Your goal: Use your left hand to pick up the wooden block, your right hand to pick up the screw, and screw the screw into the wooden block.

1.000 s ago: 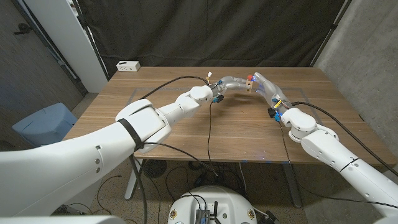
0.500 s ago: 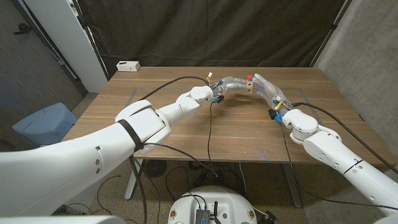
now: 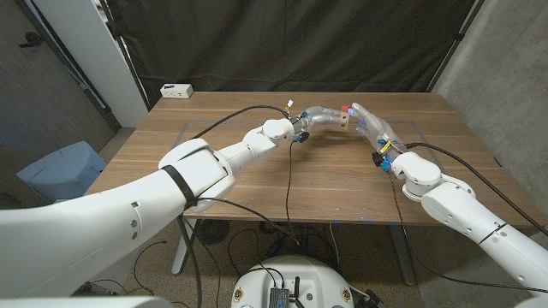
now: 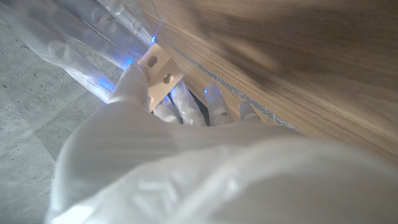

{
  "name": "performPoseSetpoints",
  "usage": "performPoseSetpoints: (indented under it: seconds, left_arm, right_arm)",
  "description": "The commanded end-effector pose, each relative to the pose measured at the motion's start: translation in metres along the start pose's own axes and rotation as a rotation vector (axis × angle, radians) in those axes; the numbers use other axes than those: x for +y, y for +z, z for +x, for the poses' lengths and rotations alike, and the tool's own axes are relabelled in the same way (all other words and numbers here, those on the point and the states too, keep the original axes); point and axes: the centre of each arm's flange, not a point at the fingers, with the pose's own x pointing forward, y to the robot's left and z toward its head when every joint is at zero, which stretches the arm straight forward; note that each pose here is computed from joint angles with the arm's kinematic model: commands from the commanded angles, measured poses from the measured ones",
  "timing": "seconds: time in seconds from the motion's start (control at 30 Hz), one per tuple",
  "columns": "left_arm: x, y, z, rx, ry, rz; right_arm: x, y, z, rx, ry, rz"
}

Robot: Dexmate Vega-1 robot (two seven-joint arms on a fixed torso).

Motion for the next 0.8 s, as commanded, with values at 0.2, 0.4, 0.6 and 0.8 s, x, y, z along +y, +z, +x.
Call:
performPoseSetpoints:
  seconds: [0.2,0.4,0.6,0.8]
  left_arm:
    - [0.0,0.0,0.0,-0.002,-0.005,0.003]
    - [0.0,0.002,0.0,-0.008,-0.005,0.006]
    - [-0.001,0.003,0.0,-0.014,-0.01,0.01]
    - [-0.002,0.004,0.0,-0.029,-0.017,0.015]
  right_arm:
    - [-0.008,-0.002,-0.01,0.015,-0.031,0.001]
    - [-0.014,-0.003,-0.013,0.02,-0.046,-0.005]
    - [-0.019,-0.002,-0.01,0.016,-0.05,-0.011]
    - [-0.024,-0.002,-0.005,0.012,-0.047,-0.02]
